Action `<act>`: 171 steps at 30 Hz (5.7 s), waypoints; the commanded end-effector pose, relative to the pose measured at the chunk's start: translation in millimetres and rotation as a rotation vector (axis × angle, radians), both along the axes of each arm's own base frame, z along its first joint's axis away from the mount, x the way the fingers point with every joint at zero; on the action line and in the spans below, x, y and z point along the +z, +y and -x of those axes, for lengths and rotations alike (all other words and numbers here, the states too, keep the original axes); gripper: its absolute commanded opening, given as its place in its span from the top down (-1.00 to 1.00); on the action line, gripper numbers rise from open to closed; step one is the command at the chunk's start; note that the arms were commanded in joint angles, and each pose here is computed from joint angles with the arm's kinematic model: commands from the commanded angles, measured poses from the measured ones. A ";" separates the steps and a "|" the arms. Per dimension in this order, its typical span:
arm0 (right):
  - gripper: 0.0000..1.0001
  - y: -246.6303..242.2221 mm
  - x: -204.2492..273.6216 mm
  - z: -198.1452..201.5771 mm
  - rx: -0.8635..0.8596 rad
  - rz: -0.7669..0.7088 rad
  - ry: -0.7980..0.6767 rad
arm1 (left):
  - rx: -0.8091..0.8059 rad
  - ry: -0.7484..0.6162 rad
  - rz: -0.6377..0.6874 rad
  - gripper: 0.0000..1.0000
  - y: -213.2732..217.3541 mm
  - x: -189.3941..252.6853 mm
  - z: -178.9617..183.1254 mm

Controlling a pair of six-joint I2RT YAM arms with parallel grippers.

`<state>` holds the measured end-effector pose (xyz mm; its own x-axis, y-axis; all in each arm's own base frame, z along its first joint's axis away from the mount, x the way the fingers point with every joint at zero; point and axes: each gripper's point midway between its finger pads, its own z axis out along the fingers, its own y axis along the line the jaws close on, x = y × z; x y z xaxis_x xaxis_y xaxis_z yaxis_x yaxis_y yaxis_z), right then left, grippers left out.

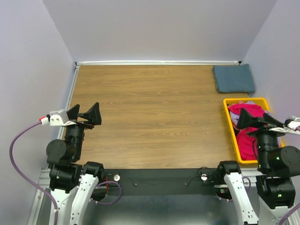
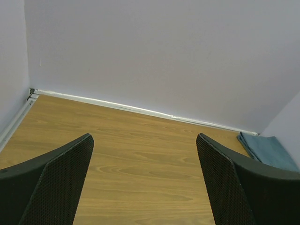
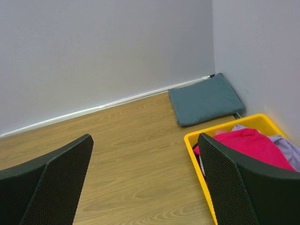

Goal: Fold and stack the t-shirts
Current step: Grab the tshirt from the pile, then move the tshirt to the center of the board, then flatten the tshirt out

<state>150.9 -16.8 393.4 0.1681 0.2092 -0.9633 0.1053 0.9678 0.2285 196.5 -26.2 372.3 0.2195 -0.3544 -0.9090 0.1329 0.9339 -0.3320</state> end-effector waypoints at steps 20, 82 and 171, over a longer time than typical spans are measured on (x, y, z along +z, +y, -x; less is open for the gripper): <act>-1.00 -92.6 -157.5 -107.5 -0.675 0.087 0.827 | -0.257 0.089 0.033 -0.97 -48.0 -3.3 4.2; 0.99 410.8 13.1 -201.7 1.056 -0.080 0.436 | -0.227 0.171 0.106 -0.97 -58.5 16.5 -15.7; 0.99 114.5 -312.5 -236.2 0.326 -0.322 1.021 | -0.198 0.804 0.151 -0.97 -113.3 -249.8 -122.9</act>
<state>358.8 86.8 44.7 -0.8198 0.3586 -0.4465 0.2058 0.9121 0.3547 315.3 -139.3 119.0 -0.5723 -0.4468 -0.6876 -0.0547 0.8575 -0.5116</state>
